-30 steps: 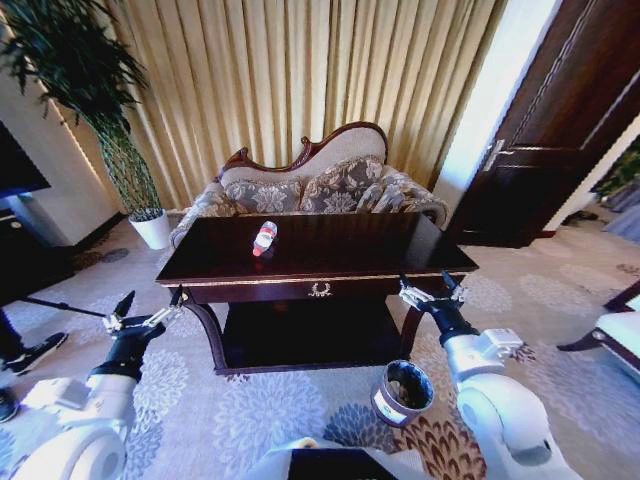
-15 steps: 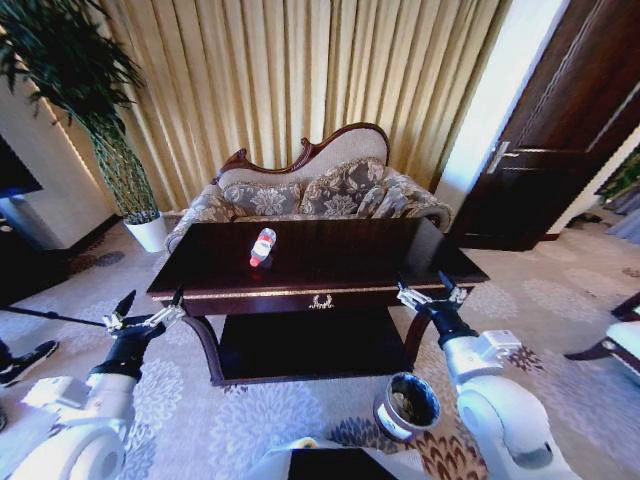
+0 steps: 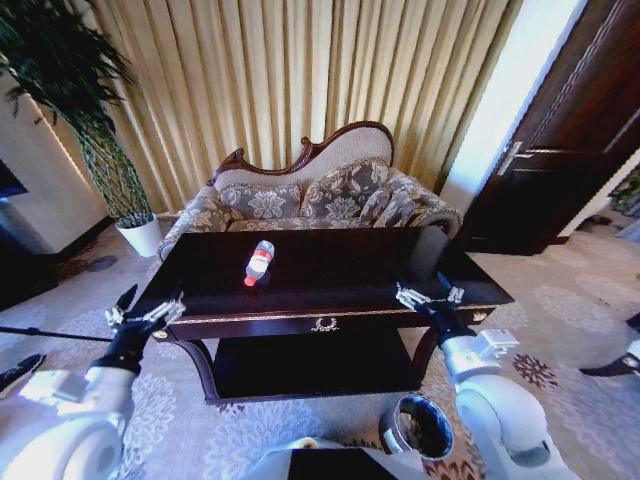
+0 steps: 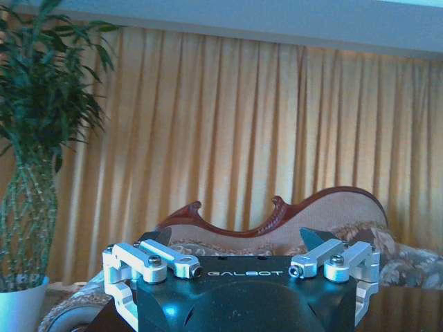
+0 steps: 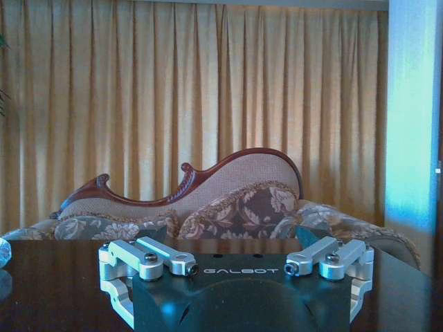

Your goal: Move to the front of the table and place the trash on the table into the trash bin.

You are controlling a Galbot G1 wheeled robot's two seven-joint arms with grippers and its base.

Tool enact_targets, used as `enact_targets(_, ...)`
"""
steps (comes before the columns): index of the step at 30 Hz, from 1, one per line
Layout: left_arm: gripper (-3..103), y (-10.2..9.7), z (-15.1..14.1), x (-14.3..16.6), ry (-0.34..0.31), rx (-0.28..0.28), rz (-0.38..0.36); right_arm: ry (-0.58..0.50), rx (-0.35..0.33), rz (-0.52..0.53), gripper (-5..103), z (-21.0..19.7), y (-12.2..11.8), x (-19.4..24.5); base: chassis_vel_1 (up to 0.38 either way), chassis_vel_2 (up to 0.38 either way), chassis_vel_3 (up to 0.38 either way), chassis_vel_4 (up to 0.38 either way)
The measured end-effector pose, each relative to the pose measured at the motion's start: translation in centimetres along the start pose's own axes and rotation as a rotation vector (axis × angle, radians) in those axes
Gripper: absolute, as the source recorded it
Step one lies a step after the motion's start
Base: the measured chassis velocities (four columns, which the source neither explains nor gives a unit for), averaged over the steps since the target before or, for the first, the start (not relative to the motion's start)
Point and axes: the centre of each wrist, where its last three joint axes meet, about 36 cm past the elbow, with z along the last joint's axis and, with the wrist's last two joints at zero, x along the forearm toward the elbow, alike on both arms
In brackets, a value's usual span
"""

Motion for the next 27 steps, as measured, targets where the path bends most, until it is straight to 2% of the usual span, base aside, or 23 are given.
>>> enact_targets(1,100,0.0,0.0,0.0,0.0,0.0,0.0,0.0,0.0,0.0,100,0.0,0.0,0.0,0.0,0.0,0.0,0.0)
enact_targets(4,100,1.1,0.0,-2.6,0.023,0.003,0.007,0.006,-0.001,0.012,100,0.1,-0.1,0.2,0.0,0.0,0.0,0.0)
enact_targets(5,100,1.7,-0.1,-4.4,0.035,0.008,0.009,0.01,-0.006,0.021,100,0.3,-0.1,0.3,0.0,0.0,0.0,0.0)
enact_targets(10,100,2.6,-1.0,-8.1,0.045,0.001,0.015,0.013,-0.014,0.038,100,0.4,0.1,0.4,0.0,0.0,0.0,0.0)
enact_targets(11,100,3.0,-1.7,-9.7,0.059,-0.003,0.024,0.014,-0.014,0.044,100,0.6,0.1,0.3,0.0,0.0,0.0,0.0)
enact_targets(15,100,3.2,-2.6,-11.5,0.092,0.006,0.016,0.016,-0.016,0.052,100,0.8,0.2,0.1,0.0,0.0,0.0,0.0)
enact_targets(16,100,3.1,-3.1,-12.8,0.119,0.011,-0.004,0.019,-0.016,0.058,100,1.1,0.3,0.0,0.0,0.0,0.0,0.0)
enact_targets(20,100,2.2,-3.8,-15.1,0.16,0.019,-0.038,0.025,-0.018,0.065,100,1.5,0.4,-0.3,0.0,0.0,0.0,0.0)
enact_targets(21,100,1.3,-4.1,-16.7,0.176,0.023,-0.046,0.027,-0.019,0.069,100,1.7,0.4,-0.4,0.0,0.0,0.0,0.0)
enact_targets(23,100,0.8,-4.3,-17.4,0.18,0.022,-0.041,0.028,-0.02,0.072,100,1.8,0.4,-0.5,0.0,0.0,0.0,0.0)
enact_targets(27,100,-1.4,-4.1,-19.7,0.213,0.013,0.022,0.033,-0.02,0.086,100,2.2,0.1,-0.9,0.0,0.0,0.0,0.0)
